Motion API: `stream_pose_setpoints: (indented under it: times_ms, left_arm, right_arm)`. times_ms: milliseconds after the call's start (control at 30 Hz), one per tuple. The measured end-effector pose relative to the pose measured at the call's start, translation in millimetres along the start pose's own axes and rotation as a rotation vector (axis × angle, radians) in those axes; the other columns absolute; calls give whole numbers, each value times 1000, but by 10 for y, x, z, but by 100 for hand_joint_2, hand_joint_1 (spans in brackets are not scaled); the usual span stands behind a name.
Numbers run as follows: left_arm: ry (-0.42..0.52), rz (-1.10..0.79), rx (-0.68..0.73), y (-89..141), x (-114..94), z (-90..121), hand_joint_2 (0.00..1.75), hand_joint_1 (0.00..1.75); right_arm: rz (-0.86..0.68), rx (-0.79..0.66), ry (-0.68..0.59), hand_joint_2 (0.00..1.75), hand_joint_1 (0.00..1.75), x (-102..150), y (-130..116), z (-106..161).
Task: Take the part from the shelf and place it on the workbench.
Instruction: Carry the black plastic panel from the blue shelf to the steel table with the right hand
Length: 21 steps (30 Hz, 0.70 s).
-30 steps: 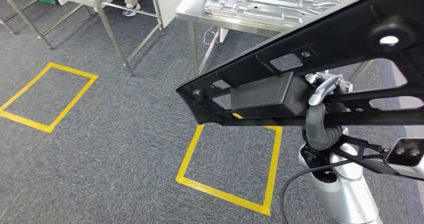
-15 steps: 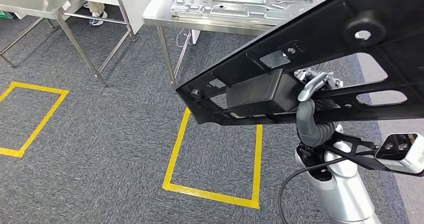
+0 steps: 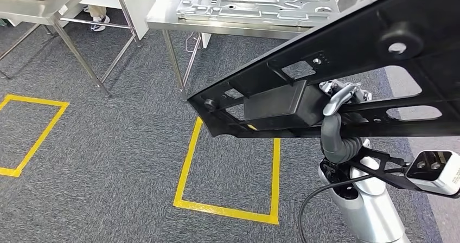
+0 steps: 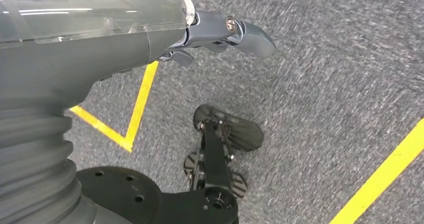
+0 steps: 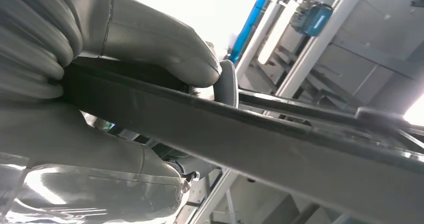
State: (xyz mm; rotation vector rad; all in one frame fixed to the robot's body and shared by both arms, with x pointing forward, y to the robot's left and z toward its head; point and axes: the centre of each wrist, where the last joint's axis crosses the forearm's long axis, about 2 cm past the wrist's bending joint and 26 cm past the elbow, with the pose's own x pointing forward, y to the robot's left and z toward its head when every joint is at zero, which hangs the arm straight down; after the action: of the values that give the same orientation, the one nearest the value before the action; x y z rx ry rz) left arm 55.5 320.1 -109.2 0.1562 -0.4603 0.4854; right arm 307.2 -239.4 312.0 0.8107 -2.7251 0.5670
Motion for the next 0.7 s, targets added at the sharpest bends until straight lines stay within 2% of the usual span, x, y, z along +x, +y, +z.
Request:
stream_pose_setpoints:
  times_ms: [700]
  left_arm:
    - [-7, -16, -19, 17, -1, -1, 175, 0]
  right_arm:
    - [14, -10, 13, 175, 175, 52, -21, 27]
